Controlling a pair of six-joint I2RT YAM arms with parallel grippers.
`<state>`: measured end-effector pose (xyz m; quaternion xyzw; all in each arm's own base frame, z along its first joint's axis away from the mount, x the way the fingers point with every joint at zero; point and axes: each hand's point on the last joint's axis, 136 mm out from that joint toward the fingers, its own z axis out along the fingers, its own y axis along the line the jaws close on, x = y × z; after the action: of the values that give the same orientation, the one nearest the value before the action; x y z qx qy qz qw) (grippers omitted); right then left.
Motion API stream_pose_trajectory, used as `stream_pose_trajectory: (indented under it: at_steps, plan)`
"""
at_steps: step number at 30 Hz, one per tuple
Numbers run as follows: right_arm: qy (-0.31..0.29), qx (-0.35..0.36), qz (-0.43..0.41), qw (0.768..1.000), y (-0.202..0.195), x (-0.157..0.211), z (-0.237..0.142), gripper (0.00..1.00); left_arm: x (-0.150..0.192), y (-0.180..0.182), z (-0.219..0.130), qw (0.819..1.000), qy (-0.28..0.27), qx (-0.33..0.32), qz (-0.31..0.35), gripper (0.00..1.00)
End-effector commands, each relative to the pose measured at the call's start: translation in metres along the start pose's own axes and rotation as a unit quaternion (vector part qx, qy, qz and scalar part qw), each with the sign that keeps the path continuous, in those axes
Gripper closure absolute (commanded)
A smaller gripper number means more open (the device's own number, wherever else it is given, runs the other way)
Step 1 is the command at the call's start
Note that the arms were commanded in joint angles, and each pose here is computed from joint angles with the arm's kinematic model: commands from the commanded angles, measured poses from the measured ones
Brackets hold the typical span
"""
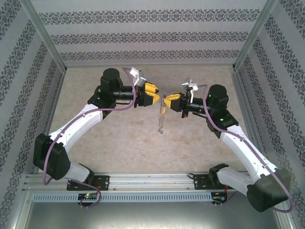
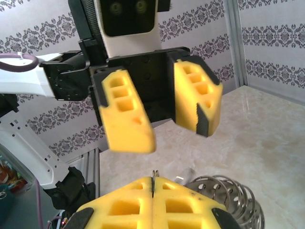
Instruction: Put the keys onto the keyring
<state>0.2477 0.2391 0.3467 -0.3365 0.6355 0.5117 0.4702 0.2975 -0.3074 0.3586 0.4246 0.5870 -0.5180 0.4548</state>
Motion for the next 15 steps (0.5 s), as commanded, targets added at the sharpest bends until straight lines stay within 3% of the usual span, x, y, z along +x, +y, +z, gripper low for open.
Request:
stream_pose_trajectory:
  at_steps: [1, 8, 15]
  plan:
    - [-0.017, -0.023, -0.039, 0.999, 0.018, -0.016, -0.003, 1.00, -0.029, -0.011, -0.005, 0.999, -0.039, 0.019, 0.028, 0.59]
    - [-0.018, -0.028, -0.040, 0.999, 0.018, -0.020, -0.001, 1.00, -0.024, -0.020, -0.001, 0.998, -0.025, 0.062, 0.008, 0.69]
    - [-0.021, -0.025, -0.043, 0.999, 0.016, -0.024, 0.000, 1.00, -0.015, -0.021, 0.004, 0.997, -0.008, 0.077, -0.005, 0.69]
